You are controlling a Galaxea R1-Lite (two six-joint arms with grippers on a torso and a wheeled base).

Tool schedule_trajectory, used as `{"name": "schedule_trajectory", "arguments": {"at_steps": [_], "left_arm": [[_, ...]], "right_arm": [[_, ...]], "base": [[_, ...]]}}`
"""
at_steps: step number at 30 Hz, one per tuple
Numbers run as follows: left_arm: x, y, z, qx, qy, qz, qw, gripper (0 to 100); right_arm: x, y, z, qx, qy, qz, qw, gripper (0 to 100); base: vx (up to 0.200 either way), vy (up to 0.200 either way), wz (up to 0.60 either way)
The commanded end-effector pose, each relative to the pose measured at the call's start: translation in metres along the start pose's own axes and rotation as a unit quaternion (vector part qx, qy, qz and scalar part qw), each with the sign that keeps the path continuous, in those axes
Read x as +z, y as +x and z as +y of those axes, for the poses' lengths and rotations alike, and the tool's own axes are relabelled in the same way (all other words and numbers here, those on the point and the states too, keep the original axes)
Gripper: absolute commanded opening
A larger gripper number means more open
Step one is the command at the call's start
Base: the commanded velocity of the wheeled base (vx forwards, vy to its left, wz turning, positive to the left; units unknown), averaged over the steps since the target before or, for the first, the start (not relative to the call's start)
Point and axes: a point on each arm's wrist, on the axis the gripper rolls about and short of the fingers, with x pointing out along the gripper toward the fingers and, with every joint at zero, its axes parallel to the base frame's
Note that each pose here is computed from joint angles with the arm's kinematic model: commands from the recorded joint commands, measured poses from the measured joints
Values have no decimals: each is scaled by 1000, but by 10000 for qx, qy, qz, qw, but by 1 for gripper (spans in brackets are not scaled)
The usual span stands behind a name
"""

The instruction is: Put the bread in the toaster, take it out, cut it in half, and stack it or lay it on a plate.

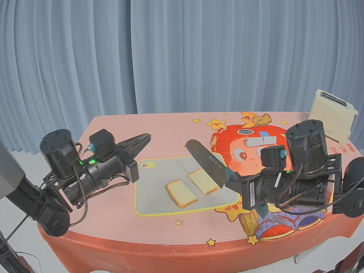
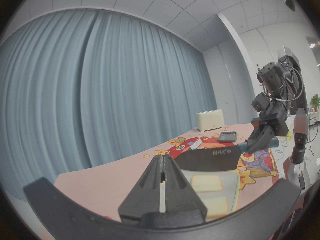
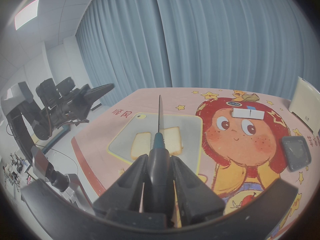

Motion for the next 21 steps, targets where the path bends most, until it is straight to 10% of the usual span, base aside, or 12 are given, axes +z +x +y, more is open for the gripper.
{"name": "schedule_trajectory", "arguments": {"at_steps": [1,21], "left_arm": [[19,-43,13,462,90,-168,9988,0],[35,-184,-10,1613,304,-493,9852,0]], "right_arm": [[6,-24,-11,-27,122,-307,9995,0],[-4,-57,-14,44,46,-526,9986,0]], "base": [[0,0,0],[0,0,0]]}}
